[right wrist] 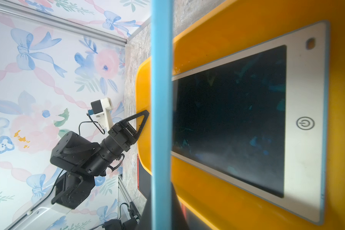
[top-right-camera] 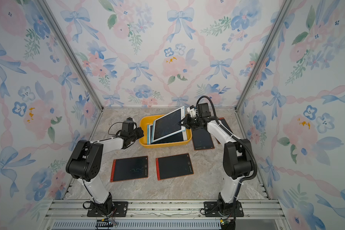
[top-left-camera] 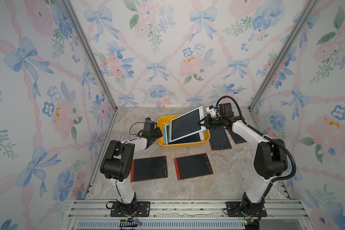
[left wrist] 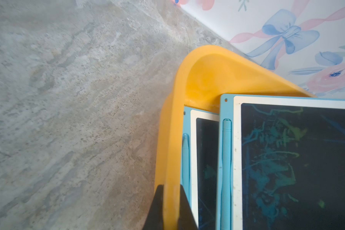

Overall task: Take out the writing tablet from the storage box
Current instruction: Place the storage box at the center of the board.

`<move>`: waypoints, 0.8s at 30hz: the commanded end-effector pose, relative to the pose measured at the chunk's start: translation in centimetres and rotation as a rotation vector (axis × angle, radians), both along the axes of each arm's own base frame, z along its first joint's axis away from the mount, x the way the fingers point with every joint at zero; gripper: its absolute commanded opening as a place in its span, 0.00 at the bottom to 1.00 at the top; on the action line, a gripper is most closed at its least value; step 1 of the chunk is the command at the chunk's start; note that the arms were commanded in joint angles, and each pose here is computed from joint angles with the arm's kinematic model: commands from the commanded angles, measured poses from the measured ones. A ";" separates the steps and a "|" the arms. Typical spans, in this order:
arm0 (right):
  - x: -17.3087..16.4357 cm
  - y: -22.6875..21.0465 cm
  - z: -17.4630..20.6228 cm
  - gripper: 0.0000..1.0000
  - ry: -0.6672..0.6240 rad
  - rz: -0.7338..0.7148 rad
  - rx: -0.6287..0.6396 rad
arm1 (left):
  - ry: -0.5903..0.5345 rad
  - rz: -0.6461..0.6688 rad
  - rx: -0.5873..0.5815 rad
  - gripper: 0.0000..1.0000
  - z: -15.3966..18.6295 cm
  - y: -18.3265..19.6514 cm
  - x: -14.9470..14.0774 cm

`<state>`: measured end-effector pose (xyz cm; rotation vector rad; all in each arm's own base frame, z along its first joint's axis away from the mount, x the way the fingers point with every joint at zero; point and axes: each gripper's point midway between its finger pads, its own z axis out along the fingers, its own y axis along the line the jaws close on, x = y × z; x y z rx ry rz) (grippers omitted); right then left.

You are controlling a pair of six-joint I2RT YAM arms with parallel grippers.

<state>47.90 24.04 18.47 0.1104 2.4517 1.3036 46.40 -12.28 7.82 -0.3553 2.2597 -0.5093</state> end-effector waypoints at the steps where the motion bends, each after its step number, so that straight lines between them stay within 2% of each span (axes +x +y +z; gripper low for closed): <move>1: 1.1 -0.8 4.3 0.03 -0.105 -0.023 0.014 | -0.105 -0.032 -0.076 0.00 3.9 -1.2 1.5; 9: 1.1 -1.1 4.1 0.03 -0.099 -0.035 0.015 | -0.047 -0.081 -0.037 0.00 2.4 -1.7 1.3; 16: 1.2 -1.1 4.1 0.03 -0.100 -0.042 0.020 | -0.020 -0.100 -0.006 0.12 1.7 -1.7 0.9; 20: 1.2 -1.2 4.2 0.03 -0.099 -0.043 0.016 | 0.014 -0.110 -0.003 0.16 0.8 -1.8 0.9; 22: 1.2 -1.2 4.2 0.03 -0.099 -0.045 0.016 | 0.025 -0.117 -0.005 0.25 0.3 -2.0 0.8; 24: 1.2 -1.3 4.2 0.03 -0.098 -0.045 0.016 | 0.022 -0.116 -0.002 0.26 0.4 -2.0 0.8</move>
